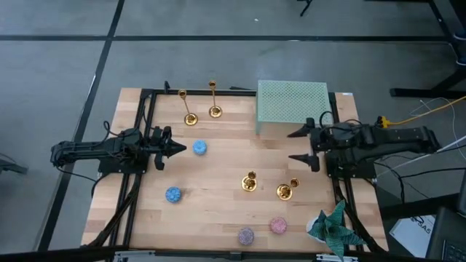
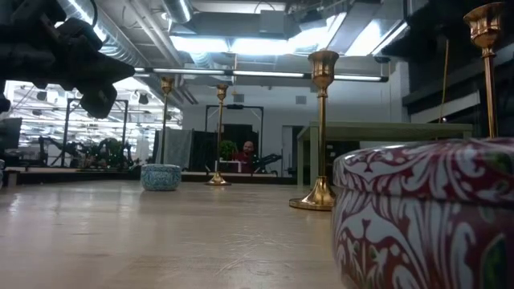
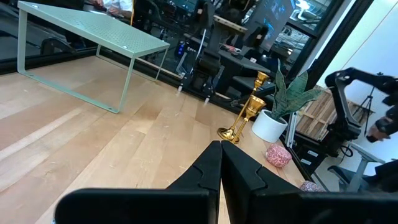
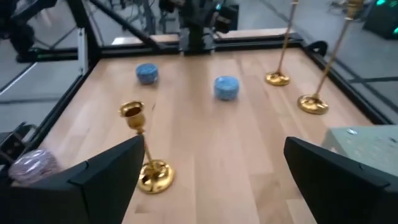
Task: Pick & Place candle stick holders
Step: Put the gold candle holder on the shelf
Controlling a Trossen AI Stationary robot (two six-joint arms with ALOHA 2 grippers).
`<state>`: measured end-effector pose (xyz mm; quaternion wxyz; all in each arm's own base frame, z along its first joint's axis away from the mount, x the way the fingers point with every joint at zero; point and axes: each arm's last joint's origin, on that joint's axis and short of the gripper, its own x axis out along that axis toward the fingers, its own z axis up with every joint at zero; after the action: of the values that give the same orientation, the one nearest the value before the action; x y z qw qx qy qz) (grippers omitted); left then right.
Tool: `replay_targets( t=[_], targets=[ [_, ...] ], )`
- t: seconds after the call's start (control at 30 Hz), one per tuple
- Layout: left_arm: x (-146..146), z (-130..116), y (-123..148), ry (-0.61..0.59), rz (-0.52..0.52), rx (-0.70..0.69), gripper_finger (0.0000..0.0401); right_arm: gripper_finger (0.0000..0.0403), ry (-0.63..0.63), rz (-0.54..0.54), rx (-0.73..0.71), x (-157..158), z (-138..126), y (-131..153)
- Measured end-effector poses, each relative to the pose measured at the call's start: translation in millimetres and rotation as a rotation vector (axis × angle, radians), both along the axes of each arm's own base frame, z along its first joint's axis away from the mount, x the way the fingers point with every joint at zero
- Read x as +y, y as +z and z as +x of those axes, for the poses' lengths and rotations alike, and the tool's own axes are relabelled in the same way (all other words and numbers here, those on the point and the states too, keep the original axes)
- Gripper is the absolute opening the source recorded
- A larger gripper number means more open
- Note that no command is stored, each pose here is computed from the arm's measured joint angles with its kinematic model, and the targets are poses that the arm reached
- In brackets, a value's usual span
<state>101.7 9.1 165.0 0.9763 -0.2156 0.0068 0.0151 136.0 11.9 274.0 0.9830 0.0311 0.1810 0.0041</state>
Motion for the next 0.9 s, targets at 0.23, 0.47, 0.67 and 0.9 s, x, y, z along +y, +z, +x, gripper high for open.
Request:
replay_targets(
  t=[0.23, 0.47, 0.67, 0.9],
  targets=[
    [0, 0, 0, 0.0, 0.0, 0.0, 0.0006, 0.039, 0.042, 0.096, 0.083, 14, 19, 25],
    [0, 0, 0, 0.0, 0.0, 0.0, 0.0006, 0.039, 0.182, 0.213, 0.221, 39, 25, 26],
    [0, 0, 0, 0.0, 0.0, 0.0, 0.0006, 0.039, 0.27, 0.184, 0.308, 57, 24, 21],
    [0, 0, 0, 0.0, 0.0, 0.0, 0.0006, 0.039, 0.319, 0.063, 0.377, 72, 21, 11]
  ],
)
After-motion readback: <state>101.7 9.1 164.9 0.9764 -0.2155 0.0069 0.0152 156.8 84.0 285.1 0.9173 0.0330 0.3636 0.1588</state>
